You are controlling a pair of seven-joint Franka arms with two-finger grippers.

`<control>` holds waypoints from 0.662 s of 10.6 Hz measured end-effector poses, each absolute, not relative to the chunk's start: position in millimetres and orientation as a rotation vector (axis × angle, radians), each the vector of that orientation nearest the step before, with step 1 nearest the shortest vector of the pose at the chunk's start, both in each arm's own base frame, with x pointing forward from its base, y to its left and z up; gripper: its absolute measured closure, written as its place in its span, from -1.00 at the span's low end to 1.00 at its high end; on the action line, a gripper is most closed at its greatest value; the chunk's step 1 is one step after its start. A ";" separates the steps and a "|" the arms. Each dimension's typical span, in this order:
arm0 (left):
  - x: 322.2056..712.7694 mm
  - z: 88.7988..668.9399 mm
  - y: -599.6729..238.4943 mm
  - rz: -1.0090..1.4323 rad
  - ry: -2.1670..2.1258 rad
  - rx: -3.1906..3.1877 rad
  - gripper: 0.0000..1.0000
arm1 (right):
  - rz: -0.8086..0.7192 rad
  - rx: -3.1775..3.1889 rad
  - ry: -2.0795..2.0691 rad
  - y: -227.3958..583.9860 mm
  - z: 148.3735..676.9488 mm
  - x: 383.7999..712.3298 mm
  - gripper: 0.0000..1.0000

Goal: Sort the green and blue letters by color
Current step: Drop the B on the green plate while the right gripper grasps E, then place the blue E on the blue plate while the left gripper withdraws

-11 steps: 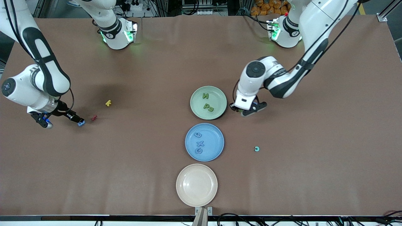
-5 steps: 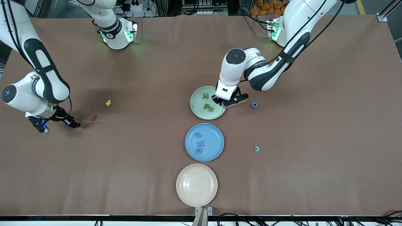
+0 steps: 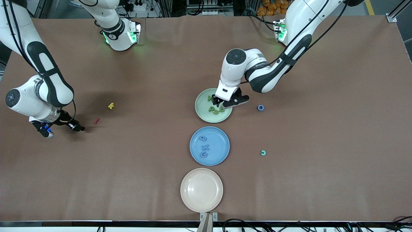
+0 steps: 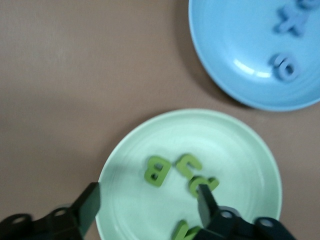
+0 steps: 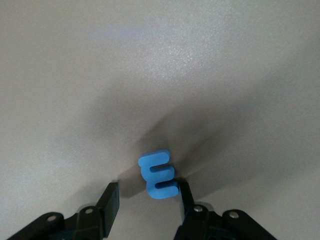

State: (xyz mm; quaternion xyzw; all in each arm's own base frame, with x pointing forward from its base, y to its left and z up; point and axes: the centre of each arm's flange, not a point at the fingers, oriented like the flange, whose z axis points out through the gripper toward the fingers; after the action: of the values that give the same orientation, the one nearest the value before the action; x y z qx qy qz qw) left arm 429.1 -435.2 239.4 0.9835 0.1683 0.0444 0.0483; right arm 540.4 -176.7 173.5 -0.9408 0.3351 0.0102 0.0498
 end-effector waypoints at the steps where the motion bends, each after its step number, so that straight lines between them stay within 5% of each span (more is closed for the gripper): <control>1: 442.1 245.0 -431.3 0.159 0.516 2.989 -0.96 | 0.027 -2.874 1.005 -177.7 174.1 541.2 -0.13; 4: 496.0 257.1 -385.7 0.182 0.499 3.104 -1.00 | 0.024 -2.906 0.938 -188.8 172.9 539.4 -0.04; 7: 555.1 285.4 -317.5 0.100 0.644 3.128 -1.00 | 0.021 -2.918 0.912 -194.2 177.9 540.2 0.44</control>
State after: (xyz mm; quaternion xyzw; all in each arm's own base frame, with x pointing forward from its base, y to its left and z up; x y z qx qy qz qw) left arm 555.1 -317.5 285.4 0.9786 0.2015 0.0314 -0.0267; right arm 540.2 -194.2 177.9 -0.9536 0.2979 0.0067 0.0420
